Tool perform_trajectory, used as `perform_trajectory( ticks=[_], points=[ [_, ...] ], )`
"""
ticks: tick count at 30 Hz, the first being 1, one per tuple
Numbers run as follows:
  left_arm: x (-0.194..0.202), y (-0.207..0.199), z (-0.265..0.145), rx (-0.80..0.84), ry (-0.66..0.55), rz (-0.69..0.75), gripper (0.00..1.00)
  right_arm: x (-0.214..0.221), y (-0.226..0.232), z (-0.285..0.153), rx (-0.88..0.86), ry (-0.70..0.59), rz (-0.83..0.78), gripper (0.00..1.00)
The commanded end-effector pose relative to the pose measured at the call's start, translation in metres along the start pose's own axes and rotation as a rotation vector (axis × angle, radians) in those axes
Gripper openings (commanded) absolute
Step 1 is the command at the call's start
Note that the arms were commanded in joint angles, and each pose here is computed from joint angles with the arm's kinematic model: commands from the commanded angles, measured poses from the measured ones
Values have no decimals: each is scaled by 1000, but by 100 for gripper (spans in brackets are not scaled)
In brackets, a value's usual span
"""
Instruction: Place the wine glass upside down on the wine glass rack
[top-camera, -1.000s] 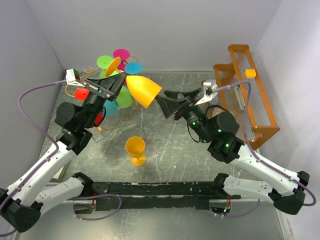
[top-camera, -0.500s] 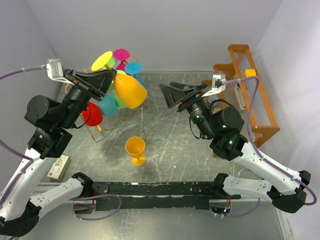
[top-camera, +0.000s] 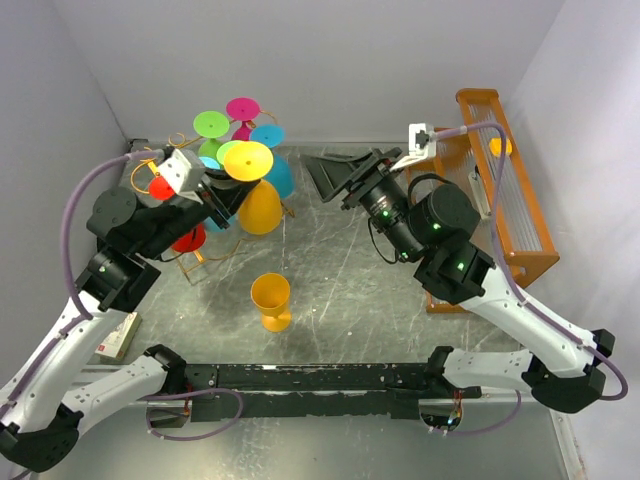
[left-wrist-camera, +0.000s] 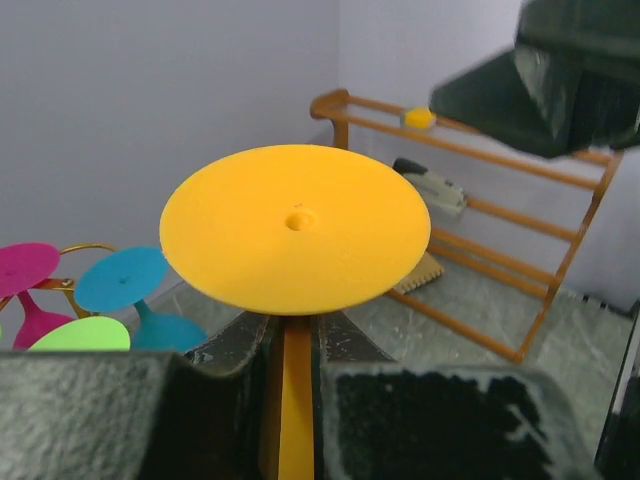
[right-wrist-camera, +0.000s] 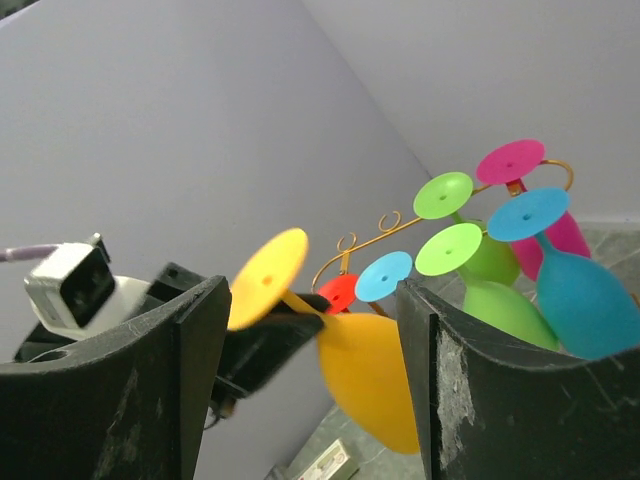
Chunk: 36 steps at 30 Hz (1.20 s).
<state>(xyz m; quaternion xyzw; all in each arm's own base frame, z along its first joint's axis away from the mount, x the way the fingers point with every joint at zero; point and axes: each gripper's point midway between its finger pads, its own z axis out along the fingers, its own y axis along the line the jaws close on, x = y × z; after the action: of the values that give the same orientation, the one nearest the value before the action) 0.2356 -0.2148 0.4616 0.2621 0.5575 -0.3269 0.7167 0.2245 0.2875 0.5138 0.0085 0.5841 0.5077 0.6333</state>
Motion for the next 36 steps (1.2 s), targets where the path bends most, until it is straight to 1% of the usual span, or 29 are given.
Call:
perform_trajectory(
  ticks=[1,4,8,13,15,16,17,21,25,29,32,33,34,35,36],
  points=[
    [2,-19,0,150,-27,175,7,10,5,6,23,92,13,67],
    [7,-22,0,173,-39,203,7,27,-6,10,68,142,-10,68],
    [13,-25,0,196,-43,233,7,52,-14,13,86,220,-11,68],
    [15,-25,-2,201,-54,263,7,76,-13,14,61,304,16,67],
    [15,-25,-2,202,-61,268,7,86,-12,14,50,340,47,65],
    [15,-26,-3,206,-65,270,7,89,-13,13,55,351,66,63],
    [15,-27,-3,211,-67,272,7,92,-17,12,74,354,93,59],
    [17,-29,-3,219,-85,269,7,92,-22,6,91,300,255,42],
    [17,-32,-4,234,-95,265,7,98,-24,5,109,307,374,34],
    [18,-33,-4,245,-88,260,7,104,-20,7,89,333,475,25],
    [21,-34,-4,248,-79,252,7,107,-19,7,71,344,559,16],
    [23,-34,-4,244,-76,246,7,108,-20,7,64,351,584,11],
    [24,-33,-5,240,-72,236,7,108,-20,7,63,354,610,3],
    [26,-32,-5,234,-67,224,9,110,-24,6,74,362,633,0],
    [28,-32,-5,229,-61,211,15,111,-28,6,81,367,654,0]
  ],
)
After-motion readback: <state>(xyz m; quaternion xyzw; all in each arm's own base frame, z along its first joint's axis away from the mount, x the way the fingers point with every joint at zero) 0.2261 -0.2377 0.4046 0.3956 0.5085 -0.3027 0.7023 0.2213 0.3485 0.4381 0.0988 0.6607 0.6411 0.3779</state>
